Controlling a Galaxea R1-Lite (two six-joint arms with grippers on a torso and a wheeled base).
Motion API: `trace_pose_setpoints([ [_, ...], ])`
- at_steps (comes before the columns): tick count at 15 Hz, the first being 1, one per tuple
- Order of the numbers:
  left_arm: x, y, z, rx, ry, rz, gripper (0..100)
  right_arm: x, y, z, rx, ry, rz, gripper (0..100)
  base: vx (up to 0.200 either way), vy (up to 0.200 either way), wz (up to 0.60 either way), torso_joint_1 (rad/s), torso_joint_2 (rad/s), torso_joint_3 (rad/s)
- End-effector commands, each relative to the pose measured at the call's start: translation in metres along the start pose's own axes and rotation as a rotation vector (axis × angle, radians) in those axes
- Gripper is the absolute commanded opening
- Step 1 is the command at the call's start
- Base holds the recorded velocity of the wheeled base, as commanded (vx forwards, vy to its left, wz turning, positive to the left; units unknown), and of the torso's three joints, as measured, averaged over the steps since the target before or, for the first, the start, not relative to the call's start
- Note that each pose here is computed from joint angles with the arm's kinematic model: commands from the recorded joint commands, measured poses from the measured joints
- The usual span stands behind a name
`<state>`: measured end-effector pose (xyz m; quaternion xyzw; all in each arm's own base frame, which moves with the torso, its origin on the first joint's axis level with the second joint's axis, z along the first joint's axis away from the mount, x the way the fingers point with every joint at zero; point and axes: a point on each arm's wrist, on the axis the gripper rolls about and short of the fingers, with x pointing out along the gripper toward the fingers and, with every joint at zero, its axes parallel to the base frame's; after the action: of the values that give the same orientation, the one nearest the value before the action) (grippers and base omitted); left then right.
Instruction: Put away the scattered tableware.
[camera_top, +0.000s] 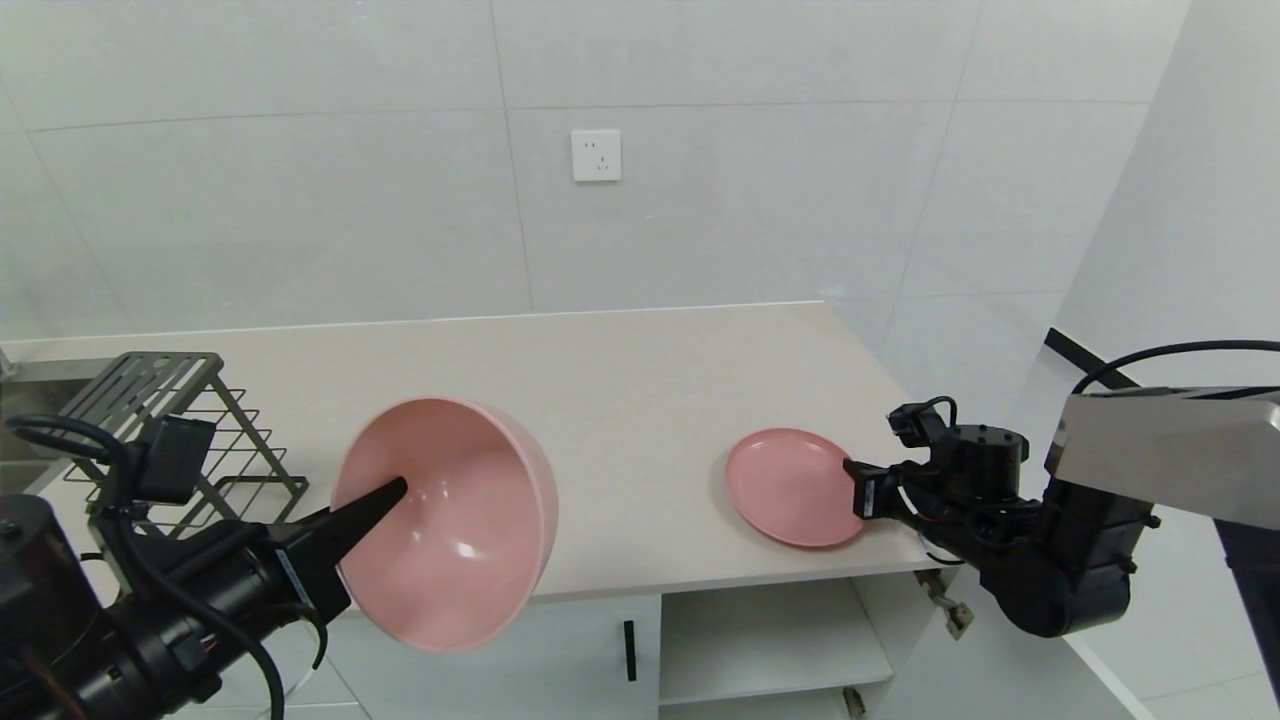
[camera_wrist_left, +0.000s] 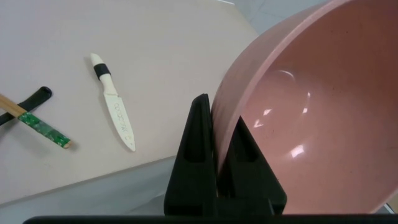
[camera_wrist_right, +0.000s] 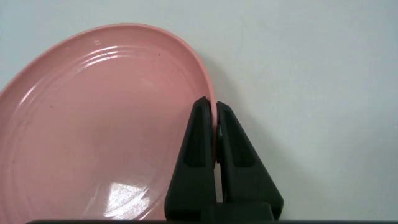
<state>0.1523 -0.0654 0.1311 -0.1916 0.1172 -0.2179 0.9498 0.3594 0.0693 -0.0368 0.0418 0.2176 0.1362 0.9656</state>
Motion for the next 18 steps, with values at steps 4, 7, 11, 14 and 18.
trace_pose_setpoints([
  [4,-0.001,0.0,0.0,-0.001,-0.003,-0.002,0,0.004,-0.002,0.001,0.002,-0.018,-0.002,0,0.0,0.0,0.0,0.0,0.0,0.0],
  [7,-0.001,0.0,0.0,0.0,-0.003,-0.002,0,0.01,-0.001,0.022,0.048,-0.099,0.004,0,0.0,0.0,0.0,0.0,0.0,0.0],
  [11,-0.002,0.0,0.0,0.0,-0.005,-0.001,0,0.012,0.001,0.04,0.195,-0.165,-0.006,0,0.0,0.0,0.0,0.0,0.0,0.0],
  [14,-0.002,0.0,0.0,0.0,-0.005,-0.001,0,0.013,0.001,0.042,0.302,-0.17,0.004,0,0.0,0.0,0.0,0.0,0.0,0.0],
  [18,-0.002,0.0,0.0,0.001,-0.006,-0.002,0,0.002,0.008,0.057,0.502,-0.162,0.035,0,0.0,0.0,0.0,0.0,0.0,0.0],
])
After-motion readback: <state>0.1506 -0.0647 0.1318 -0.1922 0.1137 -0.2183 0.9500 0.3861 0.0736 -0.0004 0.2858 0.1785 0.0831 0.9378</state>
